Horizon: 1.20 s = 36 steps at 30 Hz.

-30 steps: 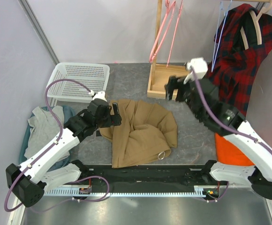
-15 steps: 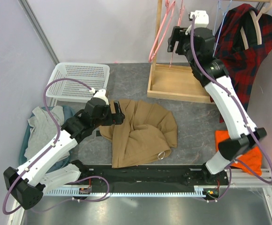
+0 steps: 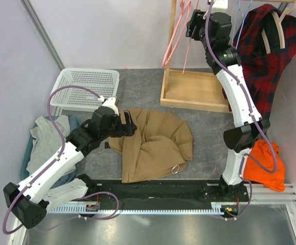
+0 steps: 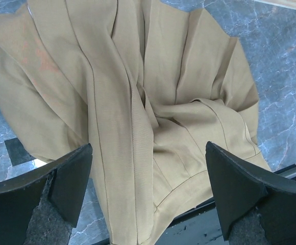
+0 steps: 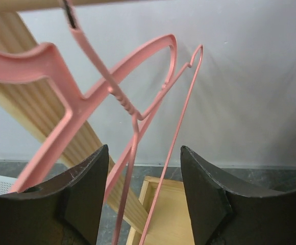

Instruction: Place the skirt on the hanger

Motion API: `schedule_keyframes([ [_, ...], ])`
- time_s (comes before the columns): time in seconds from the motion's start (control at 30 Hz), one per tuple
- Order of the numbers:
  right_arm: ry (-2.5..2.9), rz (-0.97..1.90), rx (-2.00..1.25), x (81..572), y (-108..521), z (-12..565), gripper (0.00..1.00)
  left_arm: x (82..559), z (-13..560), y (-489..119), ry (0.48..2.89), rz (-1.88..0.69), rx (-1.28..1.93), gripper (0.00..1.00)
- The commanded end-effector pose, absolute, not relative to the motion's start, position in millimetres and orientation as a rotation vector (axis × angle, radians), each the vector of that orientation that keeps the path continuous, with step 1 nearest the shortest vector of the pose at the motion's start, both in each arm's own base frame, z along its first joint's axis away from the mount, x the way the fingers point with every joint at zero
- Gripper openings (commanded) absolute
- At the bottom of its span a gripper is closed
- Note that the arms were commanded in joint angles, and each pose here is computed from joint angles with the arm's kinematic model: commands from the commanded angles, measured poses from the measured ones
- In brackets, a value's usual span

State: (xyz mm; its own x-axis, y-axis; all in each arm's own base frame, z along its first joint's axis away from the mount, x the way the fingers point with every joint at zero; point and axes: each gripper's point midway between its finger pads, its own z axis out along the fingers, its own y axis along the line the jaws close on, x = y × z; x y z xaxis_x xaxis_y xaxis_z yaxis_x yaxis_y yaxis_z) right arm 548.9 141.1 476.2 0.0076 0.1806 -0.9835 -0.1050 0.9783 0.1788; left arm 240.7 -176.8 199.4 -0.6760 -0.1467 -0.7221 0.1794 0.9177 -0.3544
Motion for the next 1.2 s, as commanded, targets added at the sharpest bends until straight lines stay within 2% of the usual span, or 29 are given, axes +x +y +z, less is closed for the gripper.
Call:
schedule_keyframes([
  [0.0,1.527,0.228,0.047,554.4,138.1,482.8,0.63,246.5,221.8,-179.4,2.176,-0.54,0.052,0.96],
  [0.07,1.545,0.214,0.056,556.1,135.5,476.8,0.58,246.8,220.0,-179.9,2.182,-0.538,0.055,0.96],
  [0.27,1.548,0.189,0.075,551.2,128.9,478.5,0.22,247.3,217.1,-181.3,2.193,-0.54,0.05,0.95],
  [0.3,1.542,0.192,0.074,549.6,129.0,481.4,0.11,247.4,216.0,-181.1,2.195,-0.537,0.049,0.95],
  [0.4,1.52,0.189,0.068,542.9,126.6,493.3,0.0,247.5,217.1,-181.1,2.192,-0.538,0.049,0.94],
  [0.73,1.413,0.176,0.059,502.3,111.5,548.8,0.0,249.3,216.7,-178.3,2.185,-0.517,0.049,0.93],
  [0.83,1.397,0.184,0.047,489.9,110.4,558.4,0.0,249.9,218.4,-177.6,2.179,-0.513,0.05,0.99],
  [0.9,1.389,0.196,0.038,479.7,110.0,563.9,0.0,250.2,219.5,-176.9,2.173,-0.509,0.055,1.0],
  [1.03,1.474,0.215,0.011,465.7,112.3,536.6,0.0,248.2,224.1,-176.9,2.149,-0.523,0.076,0.99],
  [1.1,1.509,0.262,-0.02,438.7,114.5,533.0,0.0,244.5,227.2,-179.1,2.137,-0.55,0.101,0.99],
  [1.17,1.604,0.289,-0.031,424.5,117.2,501.0,0.0,238.2,228.7,-179.7,2.129,-0.582,0.109,0.99],
])
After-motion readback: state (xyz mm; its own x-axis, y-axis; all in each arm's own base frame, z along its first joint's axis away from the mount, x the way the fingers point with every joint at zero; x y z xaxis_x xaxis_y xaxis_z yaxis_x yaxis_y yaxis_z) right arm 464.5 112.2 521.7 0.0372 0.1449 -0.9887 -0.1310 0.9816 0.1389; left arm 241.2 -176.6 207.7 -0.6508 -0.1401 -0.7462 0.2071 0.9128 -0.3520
